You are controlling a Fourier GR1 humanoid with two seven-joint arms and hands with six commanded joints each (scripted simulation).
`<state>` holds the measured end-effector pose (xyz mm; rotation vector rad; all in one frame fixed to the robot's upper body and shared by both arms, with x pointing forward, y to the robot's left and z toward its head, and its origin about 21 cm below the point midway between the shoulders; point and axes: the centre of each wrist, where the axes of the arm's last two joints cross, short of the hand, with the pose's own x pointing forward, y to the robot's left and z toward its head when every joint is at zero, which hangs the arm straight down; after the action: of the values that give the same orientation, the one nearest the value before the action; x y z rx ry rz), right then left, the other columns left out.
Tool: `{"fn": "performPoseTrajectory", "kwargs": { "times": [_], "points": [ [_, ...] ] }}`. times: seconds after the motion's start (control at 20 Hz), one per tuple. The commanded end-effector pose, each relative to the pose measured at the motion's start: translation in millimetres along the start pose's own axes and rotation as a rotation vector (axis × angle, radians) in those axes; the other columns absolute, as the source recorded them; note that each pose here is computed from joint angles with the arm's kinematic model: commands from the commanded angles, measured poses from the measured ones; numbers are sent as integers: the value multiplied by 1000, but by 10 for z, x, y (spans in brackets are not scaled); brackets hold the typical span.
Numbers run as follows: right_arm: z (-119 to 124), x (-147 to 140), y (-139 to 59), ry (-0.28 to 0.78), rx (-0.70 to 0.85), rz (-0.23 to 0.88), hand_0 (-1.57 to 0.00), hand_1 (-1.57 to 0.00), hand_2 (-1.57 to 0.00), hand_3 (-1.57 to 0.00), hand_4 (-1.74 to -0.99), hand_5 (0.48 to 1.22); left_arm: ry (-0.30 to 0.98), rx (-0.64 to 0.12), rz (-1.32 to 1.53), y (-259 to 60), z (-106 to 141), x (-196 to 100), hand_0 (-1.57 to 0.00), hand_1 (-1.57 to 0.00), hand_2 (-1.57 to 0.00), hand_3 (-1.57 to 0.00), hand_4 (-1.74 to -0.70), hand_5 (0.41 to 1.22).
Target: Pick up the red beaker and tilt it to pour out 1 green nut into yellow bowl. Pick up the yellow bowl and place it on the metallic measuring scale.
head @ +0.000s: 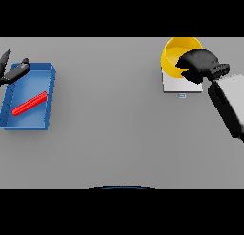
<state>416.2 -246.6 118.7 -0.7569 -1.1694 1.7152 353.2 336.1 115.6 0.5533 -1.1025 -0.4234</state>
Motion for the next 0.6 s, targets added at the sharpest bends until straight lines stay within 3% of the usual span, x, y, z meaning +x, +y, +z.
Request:
{"fn": "performPoseTrajectory", "kwargs": {
  "times": [0.0,0.25,0.55],
  "points": [
    [-39,-48,56,16,-1,-12,-1570,-1571,-1500,-1181,-1741,1221,0,2,3,12,11,7,1,1,1,1,-865,779],
    [-90,-180,222,35,22,-53,-1571,-1571,-1398,-1342,-1741,1221,3,5,-13,21,-20,70,1,1,1,1,-858,804],
    [-163,-190,336,49,52,-65,-1571,-1571,-1380,-1417,-1741,1221,9,-4,-7,9,-27,17,1,1,1,1,-847,796]
  ]
}}
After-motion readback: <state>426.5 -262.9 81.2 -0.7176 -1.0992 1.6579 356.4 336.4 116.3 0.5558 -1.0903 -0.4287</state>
